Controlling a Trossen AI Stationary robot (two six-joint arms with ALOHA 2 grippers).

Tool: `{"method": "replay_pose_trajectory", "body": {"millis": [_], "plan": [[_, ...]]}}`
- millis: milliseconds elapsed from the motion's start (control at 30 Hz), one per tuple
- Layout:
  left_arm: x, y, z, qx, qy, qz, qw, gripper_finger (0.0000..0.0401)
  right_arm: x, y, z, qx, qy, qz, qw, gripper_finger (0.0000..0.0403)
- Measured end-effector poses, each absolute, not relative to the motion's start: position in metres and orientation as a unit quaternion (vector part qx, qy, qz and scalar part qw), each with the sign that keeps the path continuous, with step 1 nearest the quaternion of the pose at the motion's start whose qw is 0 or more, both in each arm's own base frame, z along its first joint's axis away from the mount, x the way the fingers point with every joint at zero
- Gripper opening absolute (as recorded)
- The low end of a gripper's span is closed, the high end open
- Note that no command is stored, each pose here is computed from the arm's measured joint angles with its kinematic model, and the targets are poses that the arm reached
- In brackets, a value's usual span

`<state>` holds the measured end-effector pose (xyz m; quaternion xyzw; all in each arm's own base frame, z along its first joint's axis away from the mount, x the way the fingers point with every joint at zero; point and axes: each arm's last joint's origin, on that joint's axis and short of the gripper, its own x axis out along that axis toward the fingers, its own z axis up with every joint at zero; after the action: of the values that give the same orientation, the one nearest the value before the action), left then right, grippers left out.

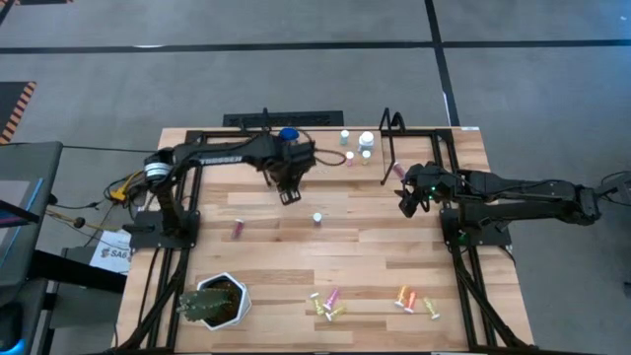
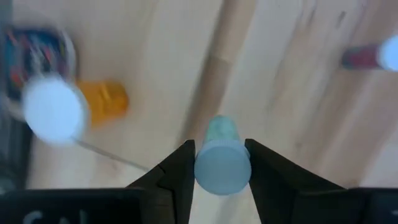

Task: Pick and place medicine bottles onto shelf by color
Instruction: Put the blue pill bottle on the shelf

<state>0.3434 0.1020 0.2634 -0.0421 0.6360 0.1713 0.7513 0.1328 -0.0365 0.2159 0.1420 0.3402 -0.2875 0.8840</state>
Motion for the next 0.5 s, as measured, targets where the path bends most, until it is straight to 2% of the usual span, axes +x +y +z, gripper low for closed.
{"method": "replay_pose_trajectory", "body": {"millis": [267,500], "plan": [[0.366,0.145,0.256,0.047,0.65,0.078,0.754,0.0119,0.133,-0.036,0.216,0.142,0.34,-0.287,0.884,0.0216],[0.375,0.177,0.246,0.084,0.651,0.045,0.753,0.0119,0.133,-0.037,0.216,0.142,0.34,-0.288,0.884,0.0216]]}}
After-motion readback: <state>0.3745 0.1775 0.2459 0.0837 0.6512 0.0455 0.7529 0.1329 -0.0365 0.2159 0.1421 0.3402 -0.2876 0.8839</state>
